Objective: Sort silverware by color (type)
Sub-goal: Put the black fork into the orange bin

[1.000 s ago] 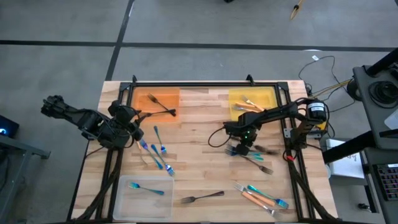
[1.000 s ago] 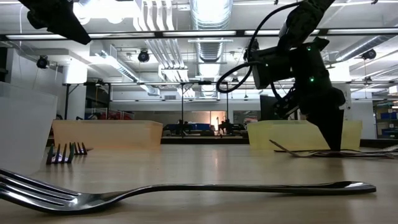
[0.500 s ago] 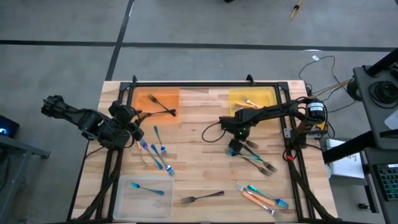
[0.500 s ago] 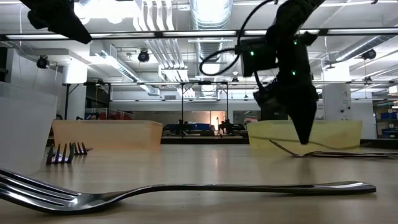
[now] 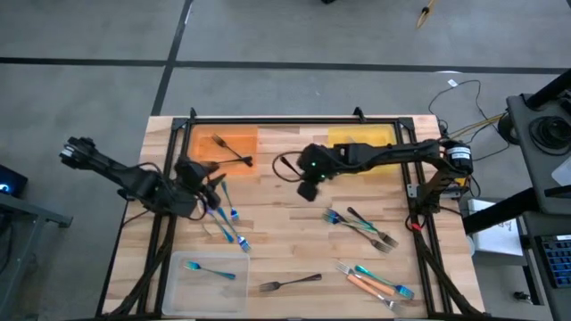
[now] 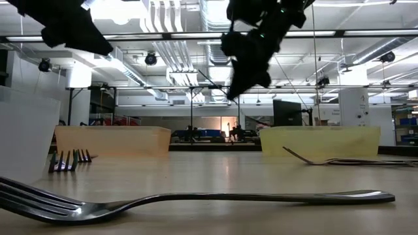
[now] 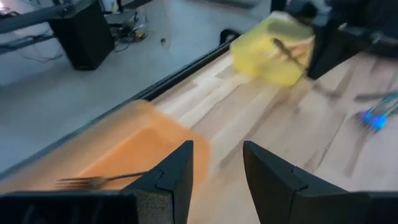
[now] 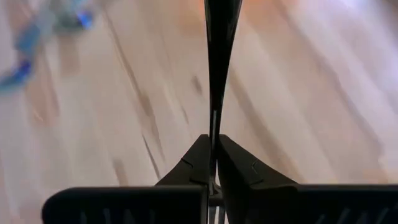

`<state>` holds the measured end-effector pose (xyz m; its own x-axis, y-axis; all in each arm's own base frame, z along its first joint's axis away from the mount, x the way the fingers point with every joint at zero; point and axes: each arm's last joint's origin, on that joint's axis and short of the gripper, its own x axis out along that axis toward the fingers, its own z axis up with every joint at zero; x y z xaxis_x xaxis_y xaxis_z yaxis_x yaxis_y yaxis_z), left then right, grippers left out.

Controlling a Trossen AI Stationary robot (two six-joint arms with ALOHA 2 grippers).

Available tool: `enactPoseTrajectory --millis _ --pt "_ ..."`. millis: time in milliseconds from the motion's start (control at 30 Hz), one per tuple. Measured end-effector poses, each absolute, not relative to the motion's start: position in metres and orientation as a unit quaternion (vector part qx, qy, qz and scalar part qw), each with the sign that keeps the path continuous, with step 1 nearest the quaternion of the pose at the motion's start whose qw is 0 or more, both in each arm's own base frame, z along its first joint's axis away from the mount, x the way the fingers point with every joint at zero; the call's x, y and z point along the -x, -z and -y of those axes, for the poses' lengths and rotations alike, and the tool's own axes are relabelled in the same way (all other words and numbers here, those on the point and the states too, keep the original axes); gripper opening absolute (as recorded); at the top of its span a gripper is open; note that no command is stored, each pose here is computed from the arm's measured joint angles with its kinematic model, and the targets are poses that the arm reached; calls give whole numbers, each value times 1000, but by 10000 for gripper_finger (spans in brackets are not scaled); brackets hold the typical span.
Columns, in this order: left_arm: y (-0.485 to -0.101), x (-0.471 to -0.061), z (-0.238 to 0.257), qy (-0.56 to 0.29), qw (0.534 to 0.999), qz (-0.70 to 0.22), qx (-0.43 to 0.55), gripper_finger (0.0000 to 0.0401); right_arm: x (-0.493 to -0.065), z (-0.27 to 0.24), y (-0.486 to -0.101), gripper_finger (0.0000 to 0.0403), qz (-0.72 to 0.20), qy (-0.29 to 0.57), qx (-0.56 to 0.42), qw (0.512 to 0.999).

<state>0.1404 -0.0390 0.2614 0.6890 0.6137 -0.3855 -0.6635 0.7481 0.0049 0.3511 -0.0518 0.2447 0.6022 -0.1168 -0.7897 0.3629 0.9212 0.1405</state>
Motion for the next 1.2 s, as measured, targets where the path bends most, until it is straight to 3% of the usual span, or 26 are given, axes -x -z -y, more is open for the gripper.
enactPoseTrajectory --millis 267,567,900,1200 --pt "-249 -164 52 -262 960 -43 89 115 -377 49 -268 9 -271 99 -98 952" --pt "-233 -160 48 -228 965 66 108 116 -385 30 -278 9 -209 99 -22 973" --pt "-224 -170 43 -252 957 75 121 156 -398 26 -271 9 -175 126 21 976" --pt "-221 -185 33 -344 934 57 78 180 -429 31 -250 9 -177 172 96 964"
